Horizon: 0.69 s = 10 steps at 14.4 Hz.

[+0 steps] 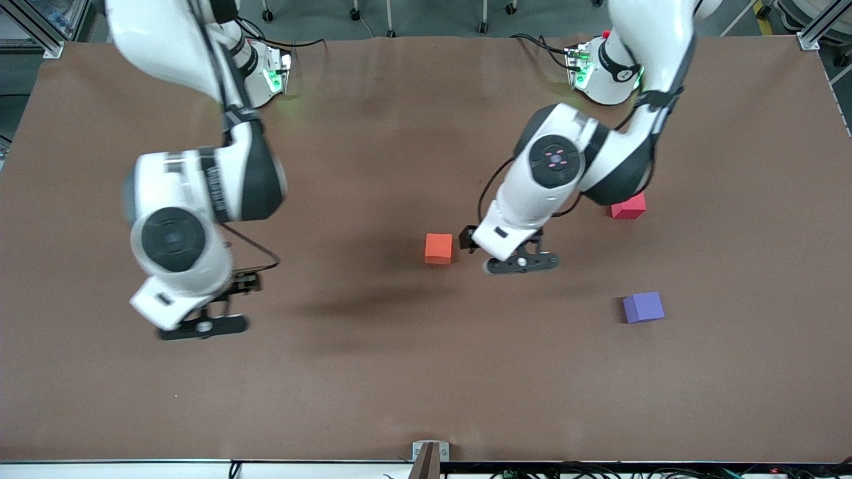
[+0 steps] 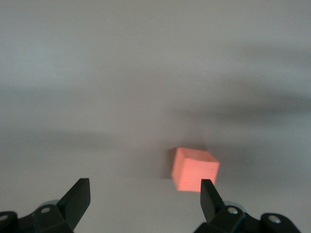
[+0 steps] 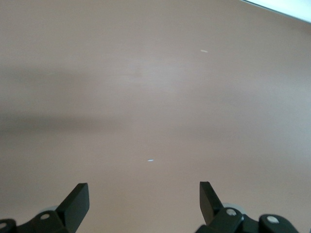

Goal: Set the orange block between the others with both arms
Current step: 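Hold the orange cube with the right gripper while the left gripper approaches, then grasp the orange cube with the left gripper while the right gripper withdraws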

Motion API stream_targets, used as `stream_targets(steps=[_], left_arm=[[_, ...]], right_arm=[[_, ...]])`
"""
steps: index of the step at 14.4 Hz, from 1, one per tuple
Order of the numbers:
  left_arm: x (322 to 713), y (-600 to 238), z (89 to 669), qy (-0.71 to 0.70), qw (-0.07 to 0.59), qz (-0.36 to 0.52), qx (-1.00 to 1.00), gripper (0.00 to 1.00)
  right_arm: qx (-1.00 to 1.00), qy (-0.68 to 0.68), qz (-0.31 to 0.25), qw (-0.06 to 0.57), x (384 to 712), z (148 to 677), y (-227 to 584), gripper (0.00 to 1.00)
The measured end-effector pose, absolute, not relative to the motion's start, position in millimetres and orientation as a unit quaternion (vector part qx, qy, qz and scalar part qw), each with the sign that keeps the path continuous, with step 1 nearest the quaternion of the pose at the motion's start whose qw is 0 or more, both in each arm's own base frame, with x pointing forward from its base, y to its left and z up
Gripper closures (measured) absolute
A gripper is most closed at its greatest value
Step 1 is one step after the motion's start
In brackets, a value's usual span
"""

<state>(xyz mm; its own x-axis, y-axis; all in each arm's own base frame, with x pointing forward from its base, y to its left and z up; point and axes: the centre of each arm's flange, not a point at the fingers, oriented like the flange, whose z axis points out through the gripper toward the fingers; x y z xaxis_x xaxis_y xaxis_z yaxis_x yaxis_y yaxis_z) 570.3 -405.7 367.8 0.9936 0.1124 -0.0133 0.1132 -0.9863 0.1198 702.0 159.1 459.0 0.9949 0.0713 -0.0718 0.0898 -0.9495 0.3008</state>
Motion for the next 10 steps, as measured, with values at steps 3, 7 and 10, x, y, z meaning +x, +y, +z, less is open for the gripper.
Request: stream_targets(steps=[3, 7, 10], left_arm=[[559, -446, 321, 0.053, 0.061, 0.005, 0.997, 0.0], [539, -484, 258, 0.056, 0.052, 0.028, 0.997, 0.0], [528, -499, 231, 0.051, 0.05, 0.026, 0.997, 0.0]], right_arm=[[0.991, -0.02, -0.005, 0.131, 705, 509, 77, 0.0], [0.994, -0.092, 0.021, 0.062, 670, 583, -18, 0.0], [0.992, -0.117, 0.04, 0.016, 638, 624, -67, 0.0]])
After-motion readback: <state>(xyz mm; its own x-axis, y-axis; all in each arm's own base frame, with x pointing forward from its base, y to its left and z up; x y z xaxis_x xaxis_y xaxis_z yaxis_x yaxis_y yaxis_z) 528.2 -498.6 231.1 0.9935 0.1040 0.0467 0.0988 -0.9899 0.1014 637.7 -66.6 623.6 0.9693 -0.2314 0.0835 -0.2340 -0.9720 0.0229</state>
